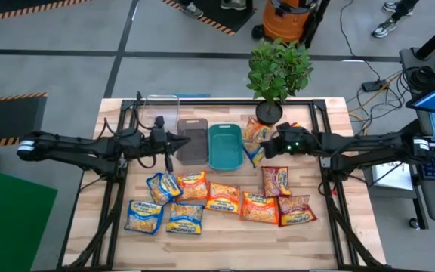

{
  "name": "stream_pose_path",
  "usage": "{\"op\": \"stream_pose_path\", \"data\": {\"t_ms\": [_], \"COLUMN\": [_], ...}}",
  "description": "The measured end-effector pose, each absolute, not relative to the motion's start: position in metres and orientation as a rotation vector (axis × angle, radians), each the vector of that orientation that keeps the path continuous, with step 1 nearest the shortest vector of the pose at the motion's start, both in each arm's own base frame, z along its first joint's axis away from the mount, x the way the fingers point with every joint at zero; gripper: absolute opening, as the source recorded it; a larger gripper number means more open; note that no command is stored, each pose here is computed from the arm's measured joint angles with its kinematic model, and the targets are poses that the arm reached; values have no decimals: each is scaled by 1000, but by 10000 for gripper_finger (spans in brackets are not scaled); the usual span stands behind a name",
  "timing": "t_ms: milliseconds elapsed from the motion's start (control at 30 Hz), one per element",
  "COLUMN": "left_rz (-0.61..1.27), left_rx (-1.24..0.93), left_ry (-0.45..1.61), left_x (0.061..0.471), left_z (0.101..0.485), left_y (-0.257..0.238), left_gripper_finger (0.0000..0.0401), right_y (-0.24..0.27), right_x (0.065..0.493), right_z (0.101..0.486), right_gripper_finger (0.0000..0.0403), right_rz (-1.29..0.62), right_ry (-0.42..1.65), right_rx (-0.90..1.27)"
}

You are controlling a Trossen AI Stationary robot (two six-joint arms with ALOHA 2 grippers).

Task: Sort Maruchan noodles
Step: Put the blue noodle pack into the green bin

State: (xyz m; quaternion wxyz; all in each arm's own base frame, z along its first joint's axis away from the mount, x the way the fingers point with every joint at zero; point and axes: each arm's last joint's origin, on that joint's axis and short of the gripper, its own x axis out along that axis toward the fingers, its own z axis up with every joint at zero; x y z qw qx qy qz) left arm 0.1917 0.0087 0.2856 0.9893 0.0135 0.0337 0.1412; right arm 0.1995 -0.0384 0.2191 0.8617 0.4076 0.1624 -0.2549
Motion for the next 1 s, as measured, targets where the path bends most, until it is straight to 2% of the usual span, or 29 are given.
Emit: {"op": "stream_pose_path", "data": {"t_ms": [233, 467, 1000], "left_rz": [314, 331, 340], "left_rx": [71, 71, 95], "left_ry": [8, -66, -104], "left_x": [168, 146, 122], "left_z": [295, 304, 298], "left_y": [9, 10, 10], "left_gripper_finger": [0, 0, 0], "right_y": [-20, -15, -20], "right_x": [217, 248, 370], "right_z": [255, 279, 304], "right_gripper_finger": [9, 9, 9], "right_rz": [-403, -407, -495], "right_ry": [119, -8, 137], "right_rx": [719, 509, 192]}}
